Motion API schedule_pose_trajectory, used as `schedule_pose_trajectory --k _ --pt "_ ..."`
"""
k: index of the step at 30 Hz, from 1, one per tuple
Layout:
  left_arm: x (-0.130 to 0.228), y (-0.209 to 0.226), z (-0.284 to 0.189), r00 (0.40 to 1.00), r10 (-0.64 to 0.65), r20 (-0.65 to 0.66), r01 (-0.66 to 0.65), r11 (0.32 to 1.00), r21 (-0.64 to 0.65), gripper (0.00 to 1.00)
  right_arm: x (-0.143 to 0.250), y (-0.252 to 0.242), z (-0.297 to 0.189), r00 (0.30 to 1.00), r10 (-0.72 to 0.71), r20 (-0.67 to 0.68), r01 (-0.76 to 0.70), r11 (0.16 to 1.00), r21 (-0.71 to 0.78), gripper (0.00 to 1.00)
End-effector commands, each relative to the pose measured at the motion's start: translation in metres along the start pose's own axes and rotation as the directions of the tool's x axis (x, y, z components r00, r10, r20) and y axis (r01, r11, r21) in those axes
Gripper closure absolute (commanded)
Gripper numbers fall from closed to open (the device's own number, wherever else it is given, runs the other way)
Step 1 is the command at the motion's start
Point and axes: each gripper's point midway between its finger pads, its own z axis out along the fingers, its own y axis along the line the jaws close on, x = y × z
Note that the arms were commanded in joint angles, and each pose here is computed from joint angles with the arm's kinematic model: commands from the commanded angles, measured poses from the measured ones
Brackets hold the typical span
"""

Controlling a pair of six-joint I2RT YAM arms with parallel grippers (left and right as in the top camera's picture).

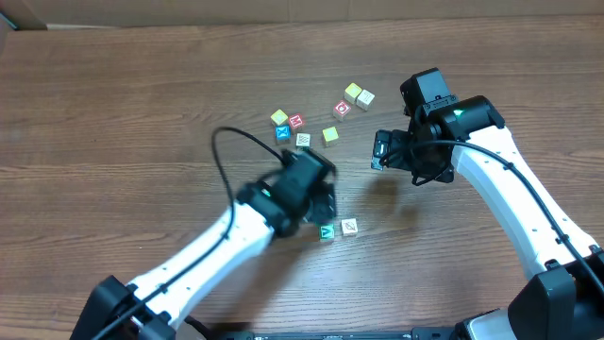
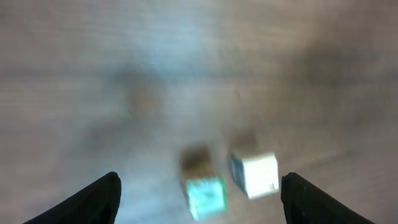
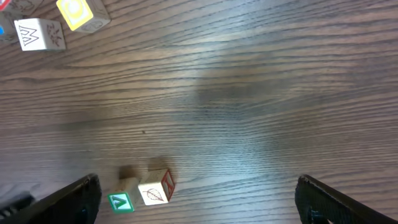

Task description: Flip 3 blocks

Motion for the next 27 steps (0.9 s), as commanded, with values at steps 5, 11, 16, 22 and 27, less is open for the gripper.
schedule_pose_trajectory --k 5,11,16,22,27 --pt "-0.072 0.048 0.007 1.000 0.005 0.006 -0.005 1.000 0.001 0.30 0.000 0.004 -0.007 0.999 -0.030 0.022 0.031 0.999 -0.024 0.00" --pt "-0.116 0.050 0.013 0.997 0.063 -0.043 -0.065 0.997 -0.040 0.26 -0.004 0.006 -0.008 0.999 -0.031 0.037 0.032 0.999 -0.032 0.00" --pt "-0.132 0.046 0.036 0.992 0.049 -0.118 -0.058 0.996 -0.071 0.27 -0.004 0.006 -0.008 0.999 -0.031 0.039 0.032 0.999 -0.033 0.00" --pt "-0.123 0.045 0.072 0.970 0.035 -0.239 -0.057 0.995 -0.087 0.34 -0.004 0.006 -0.008 0.999 -0.035 0.039 0.037 0.999 -0.032 0.00" --pt "-0.117 0.038 0.089 0.958 0.104 -0.268 -0.128 0.989 -0.075 0.36 -0.004 0.006 -0.008 0.999 -0.035 0.040 0.036 0.999 -0.033 0.00"
